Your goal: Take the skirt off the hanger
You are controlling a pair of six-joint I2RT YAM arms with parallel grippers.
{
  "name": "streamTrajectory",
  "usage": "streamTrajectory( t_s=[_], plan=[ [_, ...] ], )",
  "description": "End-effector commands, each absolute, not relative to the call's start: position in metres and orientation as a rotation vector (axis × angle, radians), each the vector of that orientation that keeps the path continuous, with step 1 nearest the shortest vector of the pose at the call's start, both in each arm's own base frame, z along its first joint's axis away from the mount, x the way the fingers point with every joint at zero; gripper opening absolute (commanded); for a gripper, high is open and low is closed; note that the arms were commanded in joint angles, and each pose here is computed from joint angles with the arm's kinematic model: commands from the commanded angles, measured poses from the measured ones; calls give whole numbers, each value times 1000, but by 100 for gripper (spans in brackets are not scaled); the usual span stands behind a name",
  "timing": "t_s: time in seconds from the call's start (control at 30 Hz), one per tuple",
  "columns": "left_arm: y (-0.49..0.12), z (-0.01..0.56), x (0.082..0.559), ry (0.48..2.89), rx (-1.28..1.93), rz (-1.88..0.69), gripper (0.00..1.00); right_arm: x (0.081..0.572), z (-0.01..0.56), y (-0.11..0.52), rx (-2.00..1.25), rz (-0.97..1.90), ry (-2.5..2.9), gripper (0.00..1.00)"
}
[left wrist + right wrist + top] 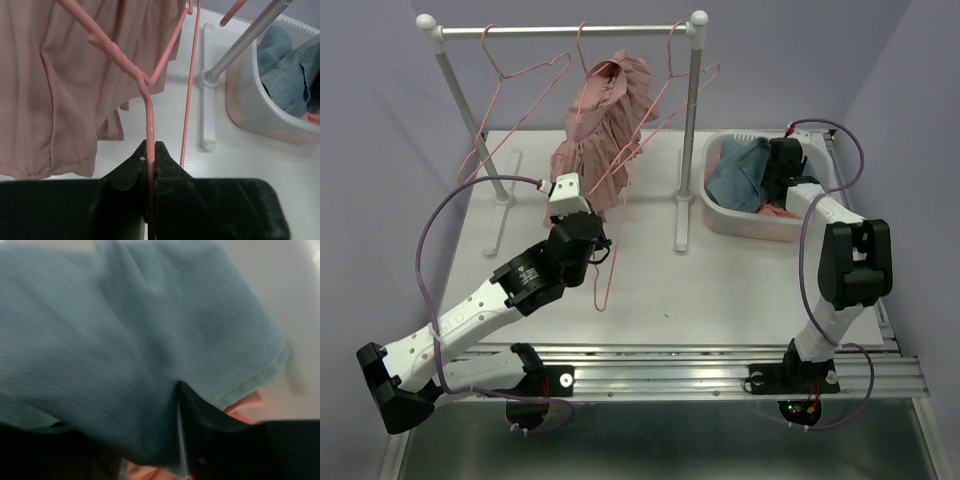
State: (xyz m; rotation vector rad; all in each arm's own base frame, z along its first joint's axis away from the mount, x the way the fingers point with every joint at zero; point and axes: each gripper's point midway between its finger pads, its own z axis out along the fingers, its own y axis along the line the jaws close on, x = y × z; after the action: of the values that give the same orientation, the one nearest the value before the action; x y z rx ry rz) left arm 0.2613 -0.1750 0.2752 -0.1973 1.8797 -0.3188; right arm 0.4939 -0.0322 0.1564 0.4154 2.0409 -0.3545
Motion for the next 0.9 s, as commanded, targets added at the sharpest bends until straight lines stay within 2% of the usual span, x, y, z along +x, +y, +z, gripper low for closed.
streamTrajectory(
  t_s=[0.0, 0.03, 0.13, 0.37, 0.6, 0.87],
  plan=[
    [-170, 311, 269, 1802, -224, -297, 0, 495, 135, -23, 456, -224, 2083, 75],
    [-169, 310, 269, 1805, -221, -291, 0, 494, 139, -22, 454, -218, 2080, 85],
    [-169, 309, 269, 1814, -215, -278, 0, 490, 168, -18, 425, -183, 2053, 100],
    [-161, 313, 270, 1788, -158, -217, 0, 455, 267, 1, 344, -19, 1941, 100],
    [-170, 357, 277, 1654, -44, -246, 0, 418, 302, 29, 221, 167, 1880, 100],
    [-155, 396, 307, 1589, 12, -12, 0, 382, 339, 31, 206, 205, 1781, 100]
  ],
)
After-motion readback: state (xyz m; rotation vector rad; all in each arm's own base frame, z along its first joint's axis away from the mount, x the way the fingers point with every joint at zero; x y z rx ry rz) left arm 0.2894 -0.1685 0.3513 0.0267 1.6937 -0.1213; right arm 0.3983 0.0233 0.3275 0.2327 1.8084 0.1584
